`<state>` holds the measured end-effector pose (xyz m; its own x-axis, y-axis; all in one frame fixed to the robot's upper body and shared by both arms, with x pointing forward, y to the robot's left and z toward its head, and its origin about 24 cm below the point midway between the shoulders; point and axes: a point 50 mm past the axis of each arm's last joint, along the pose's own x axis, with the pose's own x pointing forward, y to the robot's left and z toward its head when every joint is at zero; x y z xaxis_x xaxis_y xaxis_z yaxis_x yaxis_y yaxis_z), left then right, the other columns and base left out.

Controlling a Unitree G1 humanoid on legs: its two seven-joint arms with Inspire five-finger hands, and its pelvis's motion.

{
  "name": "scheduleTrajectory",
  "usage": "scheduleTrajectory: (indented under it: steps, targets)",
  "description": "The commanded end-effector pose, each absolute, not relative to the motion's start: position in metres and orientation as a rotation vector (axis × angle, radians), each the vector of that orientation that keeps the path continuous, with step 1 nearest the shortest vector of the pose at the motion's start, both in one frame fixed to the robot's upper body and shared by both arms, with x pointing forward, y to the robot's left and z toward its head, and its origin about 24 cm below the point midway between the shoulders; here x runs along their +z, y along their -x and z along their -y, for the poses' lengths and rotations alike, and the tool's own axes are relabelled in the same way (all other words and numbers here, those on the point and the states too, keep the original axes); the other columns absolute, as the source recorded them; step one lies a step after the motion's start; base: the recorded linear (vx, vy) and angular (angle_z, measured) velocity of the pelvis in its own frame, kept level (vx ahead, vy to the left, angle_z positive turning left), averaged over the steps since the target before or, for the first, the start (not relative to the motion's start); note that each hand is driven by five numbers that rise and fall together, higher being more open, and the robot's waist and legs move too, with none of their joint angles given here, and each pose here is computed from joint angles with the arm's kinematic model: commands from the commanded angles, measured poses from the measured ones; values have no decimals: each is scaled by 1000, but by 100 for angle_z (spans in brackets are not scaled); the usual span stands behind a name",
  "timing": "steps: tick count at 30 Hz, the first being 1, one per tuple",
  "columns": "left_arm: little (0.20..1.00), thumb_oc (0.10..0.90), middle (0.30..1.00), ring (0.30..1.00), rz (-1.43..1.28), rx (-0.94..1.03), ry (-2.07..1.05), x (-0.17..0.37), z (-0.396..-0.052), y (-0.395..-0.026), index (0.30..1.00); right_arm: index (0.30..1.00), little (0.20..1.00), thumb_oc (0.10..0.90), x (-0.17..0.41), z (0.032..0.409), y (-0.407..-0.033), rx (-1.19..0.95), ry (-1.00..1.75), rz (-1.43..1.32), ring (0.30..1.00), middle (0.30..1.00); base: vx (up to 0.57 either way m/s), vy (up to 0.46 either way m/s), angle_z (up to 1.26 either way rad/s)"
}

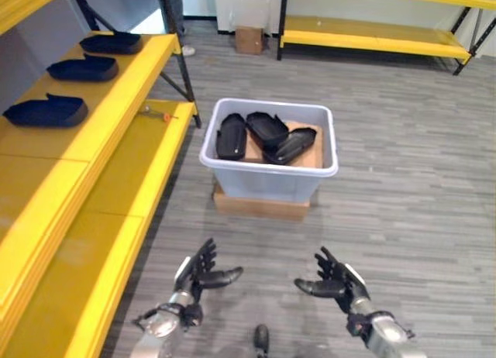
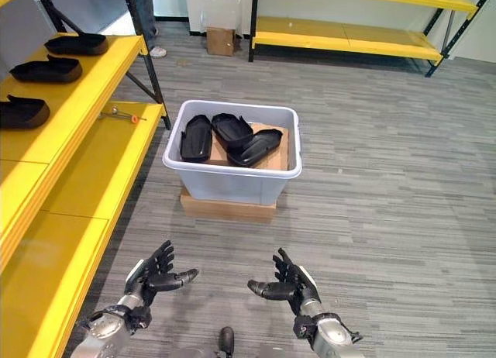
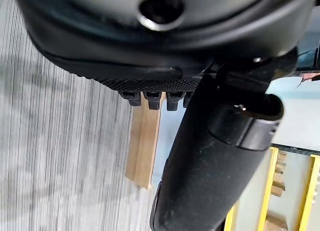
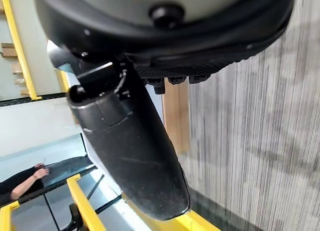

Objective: Move parts from the plastic box to the shelf.

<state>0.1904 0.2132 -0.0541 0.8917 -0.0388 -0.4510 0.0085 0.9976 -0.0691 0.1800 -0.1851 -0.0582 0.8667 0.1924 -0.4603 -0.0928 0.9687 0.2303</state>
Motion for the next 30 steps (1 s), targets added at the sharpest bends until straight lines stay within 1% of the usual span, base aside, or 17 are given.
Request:
scheduleTrajectory:
  steps: [1, 7, 10, 20, 23, 30]
  targets:
    - [1000, 900, 1000, 1000, -319, -58, 81, -31, -207, -203, 1000, 1000, 1000, 900, -37, 185, -197, 157, -255, -360, 1000, 1000, 159, -14, -45]
    - [1000, 900, 1000, 1000, -332, -46, 113, -35, -205, -201, 1000, 1000, 1000, 900, -35, 182, -199, 185, -239, -358, 1000, 1000, 268, -87, -18]
    - [1000, 900, 1000, 1000, -342, -59, 146, -38, -196, -200, 1000, 1000, 1000, 900, -32, 185, -201, 185, -251, -350, 1000, 1000, 273, -170, 39]
    - [1000, 900, 1000, 1000, -344, -62, 166, -39, -191, -203, 1000, 1000, 1000, 900, -30, 192, -203, 166, -235, -341, 1000, 1000, 172, -123, 26]
    - [1000, 900, 1000, 1000, -344, -66, 179, -39, -189, -203, 1000, 1000, 1000, 900, -28, 200, -202, 148, -213, -334, 1000, 1000, 97, -116, 1]
    - [1000, 900, 1000, 1000, -376, -75, 153, -43, -189, -197, 1000, 1000, 1000, 900, -26, 208, -201, 100, -183, -321, 1000, 1000, 139, 44, 22]
